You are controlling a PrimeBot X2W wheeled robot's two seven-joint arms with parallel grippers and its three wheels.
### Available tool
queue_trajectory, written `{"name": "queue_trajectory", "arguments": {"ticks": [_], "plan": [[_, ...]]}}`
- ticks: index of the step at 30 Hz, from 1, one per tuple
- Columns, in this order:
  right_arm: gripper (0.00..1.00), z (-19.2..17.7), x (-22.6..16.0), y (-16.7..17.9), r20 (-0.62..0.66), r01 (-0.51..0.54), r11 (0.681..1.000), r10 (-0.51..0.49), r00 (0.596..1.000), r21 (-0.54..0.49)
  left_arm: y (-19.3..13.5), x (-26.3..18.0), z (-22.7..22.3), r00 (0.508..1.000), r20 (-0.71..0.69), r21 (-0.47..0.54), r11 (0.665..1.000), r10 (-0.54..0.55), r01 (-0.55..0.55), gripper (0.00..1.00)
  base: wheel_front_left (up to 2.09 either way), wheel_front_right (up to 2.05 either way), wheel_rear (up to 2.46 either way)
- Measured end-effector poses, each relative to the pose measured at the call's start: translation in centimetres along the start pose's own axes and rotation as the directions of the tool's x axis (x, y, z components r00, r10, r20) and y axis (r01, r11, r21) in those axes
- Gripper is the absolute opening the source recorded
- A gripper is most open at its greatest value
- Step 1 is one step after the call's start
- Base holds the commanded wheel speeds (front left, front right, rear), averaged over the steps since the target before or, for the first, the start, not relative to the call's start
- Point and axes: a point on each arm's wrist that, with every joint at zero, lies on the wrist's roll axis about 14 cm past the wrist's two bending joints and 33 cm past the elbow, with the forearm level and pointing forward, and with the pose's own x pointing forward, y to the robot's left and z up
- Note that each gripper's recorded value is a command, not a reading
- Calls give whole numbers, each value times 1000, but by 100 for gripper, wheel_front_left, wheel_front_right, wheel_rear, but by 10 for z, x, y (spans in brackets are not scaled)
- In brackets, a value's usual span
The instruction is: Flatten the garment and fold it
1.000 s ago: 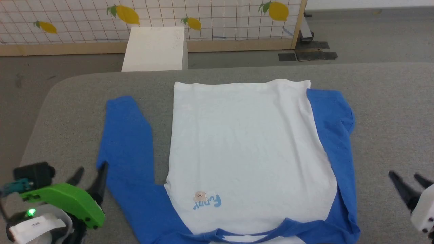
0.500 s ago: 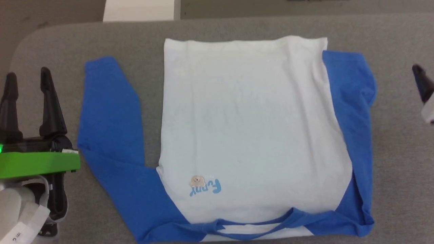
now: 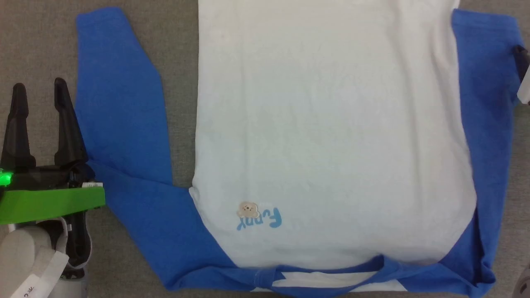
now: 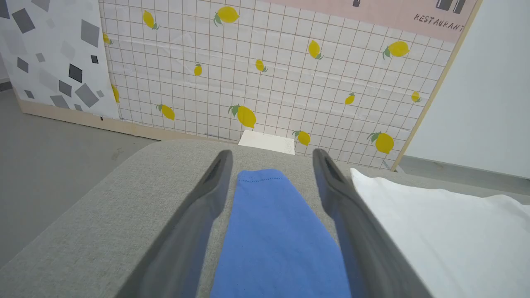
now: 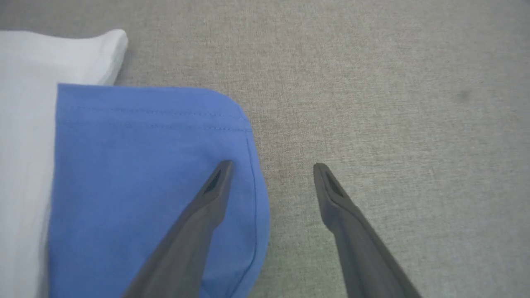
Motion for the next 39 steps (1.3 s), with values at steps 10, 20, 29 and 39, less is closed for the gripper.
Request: {"name": "queue_trajectory", "arguments": {"ticks": [10,20,29,39], "plan": [[0,-11,22,23,-65,-40,999,39,997,-23,15,-7,-15,999,-33,14,999,39,-38,100,0,0,0],[0,38,-31,-10,184,-60,987,33,982,146,1,-15,12,999,23,-7,1000,24,-24,100,0,0,0],[0,67,-139,-65,392,-47,991,-7,920,128,-12,-52,52,996,88,-55,998,30,-25,100,0,0,0],[0,94,-240,45,520,-329,926,376,767,-184,-20,-81,97,981,191,-73,997,28,-14,100,0,0,0]]}}
